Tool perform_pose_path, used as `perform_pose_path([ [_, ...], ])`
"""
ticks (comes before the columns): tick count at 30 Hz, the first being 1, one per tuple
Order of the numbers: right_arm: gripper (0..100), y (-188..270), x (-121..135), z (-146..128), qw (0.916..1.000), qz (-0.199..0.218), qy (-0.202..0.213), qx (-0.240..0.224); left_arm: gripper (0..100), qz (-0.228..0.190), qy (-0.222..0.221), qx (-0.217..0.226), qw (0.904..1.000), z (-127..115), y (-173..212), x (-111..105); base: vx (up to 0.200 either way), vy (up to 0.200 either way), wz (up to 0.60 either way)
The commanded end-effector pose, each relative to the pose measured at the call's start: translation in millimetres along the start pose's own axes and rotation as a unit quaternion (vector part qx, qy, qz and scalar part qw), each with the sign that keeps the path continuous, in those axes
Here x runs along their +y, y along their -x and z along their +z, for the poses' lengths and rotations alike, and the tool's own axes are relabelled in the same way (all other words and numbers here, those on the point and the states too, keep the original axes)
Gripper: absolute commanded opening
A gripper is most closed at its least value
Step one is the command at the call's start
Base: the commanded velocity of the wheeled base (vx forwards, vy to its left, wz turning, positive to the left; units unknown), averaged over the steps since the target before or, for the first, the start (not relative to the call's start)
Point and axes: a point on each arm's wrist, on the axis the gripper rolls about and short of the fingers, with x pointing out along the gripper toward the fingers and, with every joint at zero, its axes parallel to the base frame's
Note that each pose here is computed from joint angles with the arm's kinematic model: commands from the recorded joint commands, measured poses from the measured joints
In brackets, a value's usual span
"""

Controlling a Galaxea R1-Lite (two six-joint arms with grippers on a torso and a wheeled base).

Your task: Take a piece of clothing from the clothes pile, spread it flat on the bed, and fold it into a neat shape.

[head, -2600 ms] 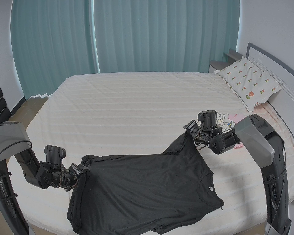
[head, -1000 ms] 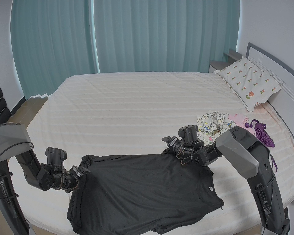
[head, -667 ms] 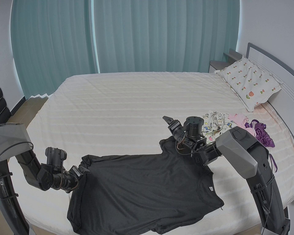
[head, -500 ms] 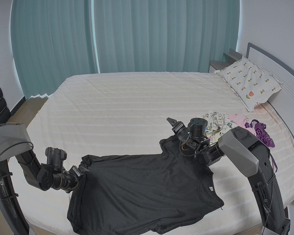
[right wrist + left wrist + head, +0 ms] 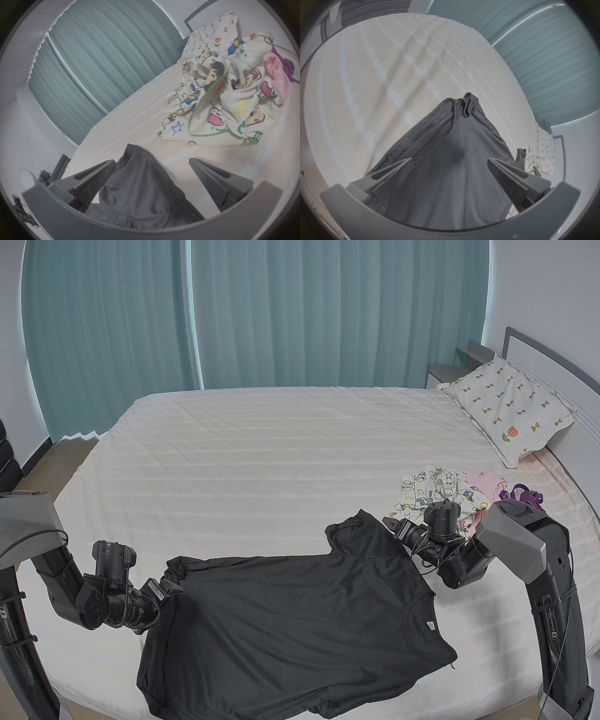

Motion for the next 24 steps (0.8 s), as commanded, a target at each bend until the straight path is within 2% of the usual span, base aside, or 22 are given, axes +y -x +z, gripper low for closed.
perform_pose_path([
  [1, 100, 0, -14, -5, 0.9998, -0.016, 0.004, 0.012, 100, 0.000, 0.001, 0.001, 1.0000, 0, 0, 0, 0.000, 0.000, 0.00],
  [4, 100, -5, -16, -15, 0.9996, -0.015, 0.010, 0.020, 100, 0.000, 0.000, 0.001, 1.0000, 0, 0, 0, 0.000, 0.000, 0.00],
  [10, 100, -12, -15, -20, 0.9993, -0.018, 0.012, 0.031, 100, -0.004, 0.000, -0.004, 1.0000, 1, 0, -1, 0.000, 0.000, 0.00],
  [11, 0, -13, -16, -20, 0.9992, -0.020, 0.013, 0.033, 100, -0.005, 0.000, -0.005, 1.0000, 1, 0, -1, 0.000, 0.000, 0.00],
  [17, 0, -12, -16, -19, 0.9990, -0.025, 0.012, 0.036, 100, -0.016, -0.003, -0.019, 0.9997, 4, 2, -4, 0.000, 0.000, 0.00],
  [19, 0, -10, -16, -17, 0.9992, -0.025, 0.012, 0.030, 100, -0.021, -0.004, -0.050, 0.9985, 11, 2, -9, 0.000, 0.000, 0.00],
  [21, 0, -10, -16, -17, 0.9992, -0.025, 0.011, 0.030, 100, -0.021, -0.004, -0.051, 0.9985, 11, 2, -10, 0.000, 0.000, 0.00],
  [22, 0, -9, -18, -13, 0.9993, -0.028, 0.008, 0.026, 100, -0.022, -0.006, -0.078, 0.9967, 19, -2, -18, 0.000, 0.000, 0.00],
  [24, 0, -8, -21, -6, 0.9993, -0.034, 0.003, 0.017, 100, -0.020, -0.008, -0.106, 0.9941, 28, -8, -26, 0.000, 0.000, 0.00],
])
